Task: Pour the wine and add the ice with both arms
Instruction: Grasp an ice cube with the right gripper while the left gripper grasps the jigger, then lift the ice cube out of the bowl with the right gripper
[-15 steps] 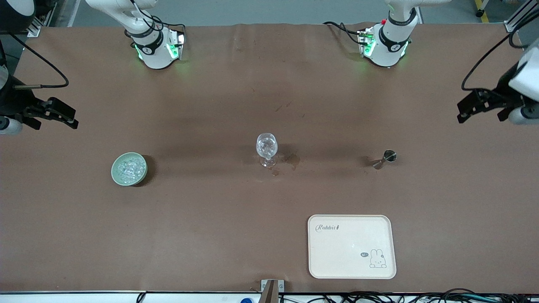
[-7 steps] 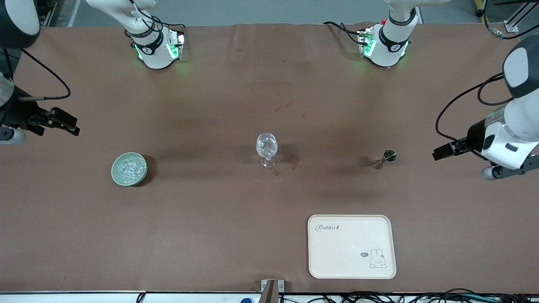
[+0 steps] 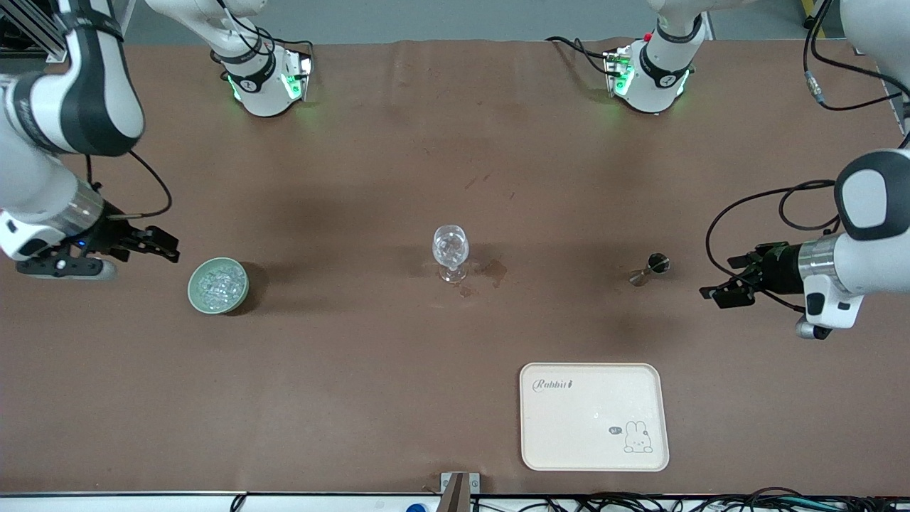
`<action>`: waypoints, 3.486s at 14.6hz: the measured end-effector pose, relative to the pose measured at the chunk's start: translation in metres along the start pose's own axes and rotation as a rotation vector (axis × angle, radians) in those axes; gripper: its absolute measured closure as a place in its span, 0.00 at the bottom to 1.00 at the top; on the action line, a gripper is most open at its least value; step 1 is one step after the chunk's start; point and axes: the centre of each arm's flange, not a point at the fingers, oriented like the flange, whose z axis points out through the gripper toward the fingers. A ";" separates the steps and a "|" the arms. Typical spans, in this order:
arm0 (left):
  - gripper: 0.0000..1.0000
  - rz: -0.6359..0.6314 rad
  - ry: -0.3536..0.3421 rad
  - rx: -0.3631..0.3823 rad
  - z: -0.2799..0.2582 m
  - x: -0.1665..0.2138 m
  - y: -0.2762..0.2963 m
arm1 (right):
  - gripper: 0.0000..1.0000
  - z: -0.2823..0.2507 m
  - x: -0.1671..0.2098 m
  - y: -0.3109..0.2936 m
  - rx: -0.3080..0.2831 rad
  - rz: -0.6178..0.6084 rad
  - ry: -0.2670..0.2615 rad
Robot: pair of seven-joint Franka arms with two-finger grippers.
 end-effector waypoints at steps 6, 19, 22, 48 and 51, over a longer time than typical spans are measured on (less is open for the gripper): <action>0.07 -0.222 -0.243 -0.128 0.073 0.061 -0.050 | 0.04 0.088 0.006 0.000 -0.002 0.001 -0.031; 0.25 -0.443 -0.551 -0.239 0.172 0.098 -0.103 | 0.36 0.193 -0.023 -0.002 -0.002 -0.006 -0.016; 0.26 -0.467 -0.576 -0.241 0.182 0.098 -0.112 | 0.36 0.196 -0.024 -0.002 -0.002 -0.005 -0.017; 0.58 -0.521 -0.723 -0.323 0.237 0.098 -0.122 | 0.75 0.197 -0.017 0.008 -0.004 0.014 0.020; 0.70 -0.521 -0.724 -0.322 0.237 0.098 -0.123 | 0.75 0.176 -0.007 0.009 -0.005 0.015 0.057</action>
